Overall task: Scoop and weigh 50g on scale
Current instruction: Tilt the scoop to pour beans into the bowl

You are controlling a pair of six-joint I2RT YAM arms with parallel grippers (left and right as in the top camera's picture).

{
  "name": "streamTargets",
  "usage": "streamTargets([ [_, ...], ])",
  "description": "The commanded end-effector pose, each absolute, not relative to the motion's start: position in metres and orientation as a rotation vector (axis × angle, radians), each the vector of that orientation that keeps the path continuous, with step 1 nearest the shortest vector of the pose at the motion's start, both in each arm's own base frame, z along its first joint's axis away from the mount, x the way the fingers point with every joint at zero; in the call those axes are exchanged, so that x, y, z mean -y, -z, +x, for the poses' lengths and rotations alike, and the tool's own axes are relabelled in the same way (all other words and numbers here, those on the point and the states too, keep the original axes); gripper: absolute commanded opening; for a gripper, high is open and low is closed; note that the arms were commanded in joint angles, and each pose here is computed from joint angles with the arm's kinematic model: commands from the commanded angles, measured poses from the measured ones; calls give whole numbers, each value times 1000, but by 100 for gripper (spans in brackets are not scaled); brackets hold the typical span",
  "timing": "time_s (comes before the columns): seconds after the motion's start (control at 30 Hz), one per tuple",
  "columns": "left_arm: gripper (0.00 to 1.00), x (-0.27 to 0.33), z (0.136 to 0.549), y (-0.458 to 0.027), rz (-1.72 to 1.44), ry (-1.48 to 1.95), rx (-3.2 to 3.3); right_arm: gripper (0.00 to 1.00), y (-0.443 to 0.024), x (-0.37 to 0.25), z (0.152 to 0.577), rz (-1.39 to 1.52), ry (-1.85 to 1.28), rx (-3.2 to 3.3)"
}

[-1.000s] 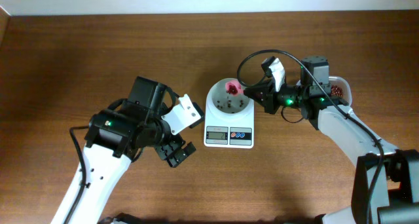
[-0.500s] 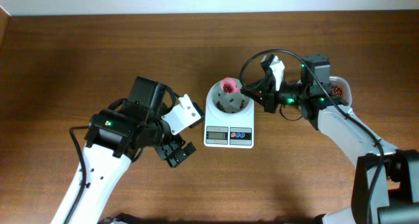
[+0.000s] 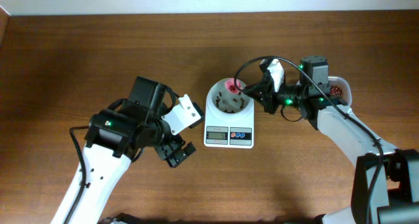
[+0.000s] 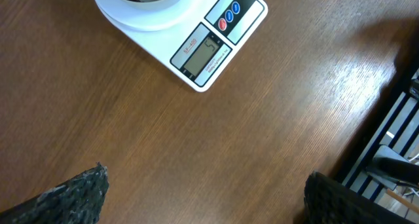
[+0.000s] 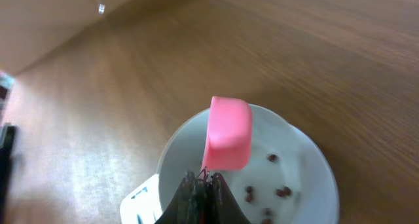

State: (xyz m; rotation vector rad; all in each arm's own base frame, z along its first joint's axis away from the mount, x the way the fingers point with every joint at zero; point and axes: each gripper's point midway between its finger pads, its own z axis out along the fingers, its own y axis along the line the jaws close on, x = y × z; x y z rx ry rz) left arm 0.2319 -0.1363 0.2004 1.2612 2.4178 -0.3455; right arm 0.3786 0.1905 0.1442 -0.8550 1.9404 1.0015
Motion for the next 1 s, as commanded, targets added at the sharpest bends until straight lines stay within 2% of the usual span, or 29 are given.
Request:
streamTargets([
  [0.0,99,138,230,-201,1277,364,-2401,4,-151,-196,375,-913,-1003,-1883],
  [0.03,99,138,230,-201,1277,363,-2401,4,-133,-179,392,-842,-826,-1998],
  [0.23,99,138,230,-201,1277,364,-2401,4,-135,-180,392,-846,-834,-1985],
  [0.3,99,138,230,-201,1277,364,-2401,4,-158,-200,366,-910,-1092,-1868],
  [0.33,99,138,230,-201,1277,364,-2401,4,-160,-201,365,-954,-1075,-1827],
  [0.4,99,138,230,-201,1277,364,-2401,4,-132,-178,391,-870,-802,-1991],
  [0.7,99,138,230,-201,1277,363,-2401,4,-135,-182,390,-885,-818,-1968],
  [0.73,99,138,230,-201,1277,364,-2401,4,-141,-188,383,-907,-879,-1936],
  [0.77,99,138,230,-201,1277,364,-2401,4,-166,-205,361,-986,-1082,-1794],
  [0.8,99,138,230,-201,1277,364,-2401,4,-169,-205,362,-994,-1079,-1772],
  [0.87,99,138,230,-201,1277,364,-2401,4,-143,-185,388,-900,-841,-1936],
  [0.97,99,138,230,-201,1277,363,-2401,4,-143,-183,391,-894,-817,-1939],
])
